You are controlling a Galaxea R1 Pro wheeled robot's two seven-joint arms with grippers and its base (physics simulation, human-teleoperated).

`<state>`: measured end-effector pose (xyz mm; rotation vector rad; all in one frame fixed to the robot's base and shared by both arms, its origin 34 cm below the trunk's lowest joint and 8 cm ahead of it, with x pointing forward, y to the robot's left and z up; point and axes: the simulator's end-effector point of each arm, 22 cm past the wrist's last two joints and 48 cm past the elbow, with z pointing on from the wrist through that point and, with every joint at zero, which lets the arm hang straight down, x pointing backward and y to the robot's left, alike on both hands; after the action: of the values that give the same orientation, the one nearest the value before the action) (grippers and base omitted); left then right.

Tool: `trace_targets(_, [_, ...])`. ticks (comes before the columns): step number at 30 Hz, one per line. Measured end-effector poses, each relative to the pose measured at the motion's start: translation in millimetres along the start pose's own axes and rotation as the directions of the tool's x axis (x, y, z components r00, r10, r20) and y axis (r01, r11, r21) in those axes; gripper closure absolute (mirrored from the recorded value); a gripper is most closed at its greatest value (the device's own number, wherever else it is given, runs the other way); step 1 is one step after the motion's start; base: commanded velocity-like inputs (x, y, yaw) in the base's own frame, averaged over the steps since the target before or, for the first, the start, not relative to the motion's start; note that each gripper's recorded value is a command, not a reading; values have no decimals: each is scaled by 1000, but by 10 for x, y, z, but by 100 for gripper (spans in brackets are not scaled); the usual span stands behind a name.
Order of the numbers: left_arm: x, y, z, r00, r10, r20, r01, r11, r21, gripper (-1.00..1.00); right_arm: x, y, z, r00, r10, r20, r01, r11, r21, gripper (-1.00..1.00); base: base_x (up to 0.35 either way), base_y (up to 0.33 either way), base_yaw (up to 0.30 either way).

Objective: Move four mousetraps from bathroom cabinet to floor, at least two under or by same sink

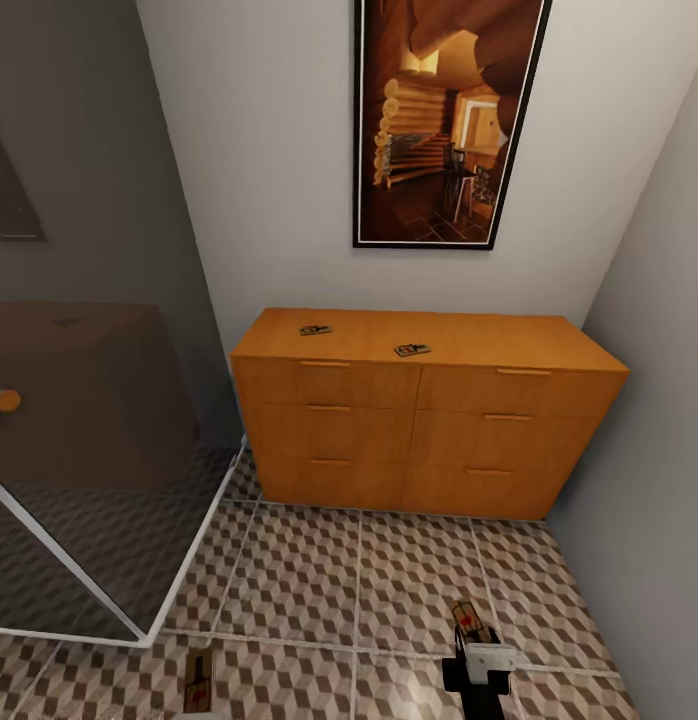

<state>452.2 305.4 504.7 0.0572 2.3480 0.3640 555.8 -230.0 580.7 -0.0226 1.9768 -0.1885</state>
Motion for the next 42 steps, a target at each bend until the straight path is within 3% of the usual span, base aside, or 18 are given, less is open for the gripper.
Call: trace_targets(42, [0,-35,-6,1000,-2,-2,2,1000,5,100,0,3,0,1000,0,0,0,1000,0,100,0,0,285])
